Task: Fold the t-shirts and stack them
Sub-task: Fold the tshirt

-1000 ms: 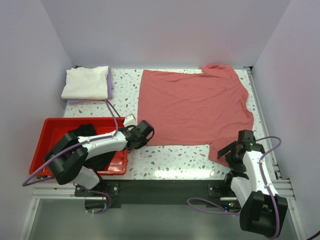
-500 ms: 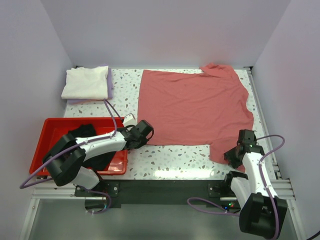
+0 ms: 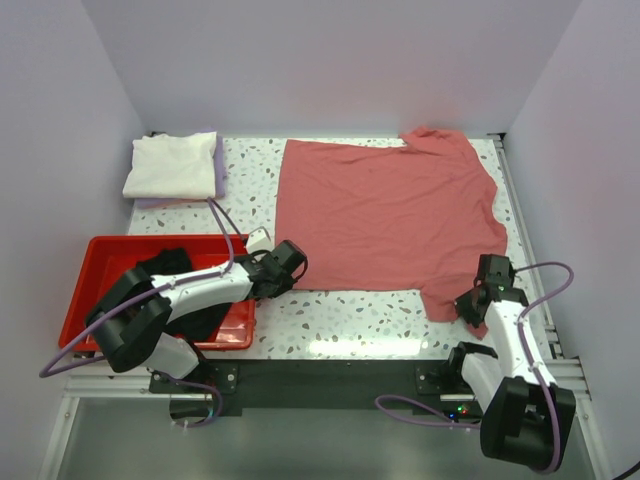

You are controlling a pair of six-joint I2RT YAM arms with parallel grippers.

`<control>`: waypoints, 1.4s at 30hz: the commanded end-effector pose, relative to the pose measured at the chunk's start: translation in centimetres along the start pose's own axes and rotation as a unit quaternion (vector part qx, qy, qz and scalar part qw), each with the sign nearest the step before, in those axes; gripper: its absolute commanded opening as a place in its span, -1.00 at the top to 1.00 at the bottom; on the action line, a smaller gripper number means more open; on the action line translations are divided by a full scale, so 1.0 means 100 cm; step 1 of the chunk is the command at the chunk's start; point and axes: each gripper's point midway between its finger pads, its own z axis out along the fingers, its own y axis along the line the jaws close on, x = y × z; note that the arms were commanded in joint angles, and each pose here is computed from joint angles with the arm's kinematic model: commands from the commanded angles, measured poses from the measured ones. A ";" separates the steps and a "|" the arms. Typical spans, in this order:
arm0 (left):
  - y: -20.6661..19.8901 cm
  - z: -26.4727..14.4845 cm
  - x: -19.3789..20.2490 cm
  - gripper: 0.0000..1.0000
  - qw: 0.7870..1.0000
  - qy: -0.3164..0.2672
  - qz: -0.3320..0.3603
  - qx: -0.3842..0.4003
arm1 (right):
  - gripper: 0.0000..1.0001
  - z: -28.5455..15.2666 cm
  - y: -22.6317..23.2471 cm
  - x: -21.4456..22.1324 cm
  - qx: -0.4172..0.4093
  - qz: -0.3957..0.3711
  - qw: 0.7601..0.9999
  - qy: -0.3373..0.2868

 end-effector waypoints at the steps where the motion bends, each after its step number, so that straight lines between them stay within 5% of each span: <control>1: -0.009 -0.007 -0.014 1.00 1.000 -0.021 0.006 0.009 | 1.00 -0.001 0.010 -0.020 -0.025 -0.001 0.998 -0.051; 11: -0.012 -0.023 -0.012 1.00 1.000 -0.015 0.014 0.023 | 1.00 -0.085 0.016 -0.074 -0.084 -0.006 0.979 -0.184; 22: 0.000 -0.055 -0.006 1.00 0.999 -0.014 -0.014 0.040 | 1.00 -0.143 0.006 -0.082 -0.100 -0.006 0.971 -0.218; 42: -0.012 -0.052 -0.022 1.00 0.998 -0.028 -0.018 0.047 | 1.00 -0.136 0.046 -0.084 -0.154 -0.064 0.965 -0.202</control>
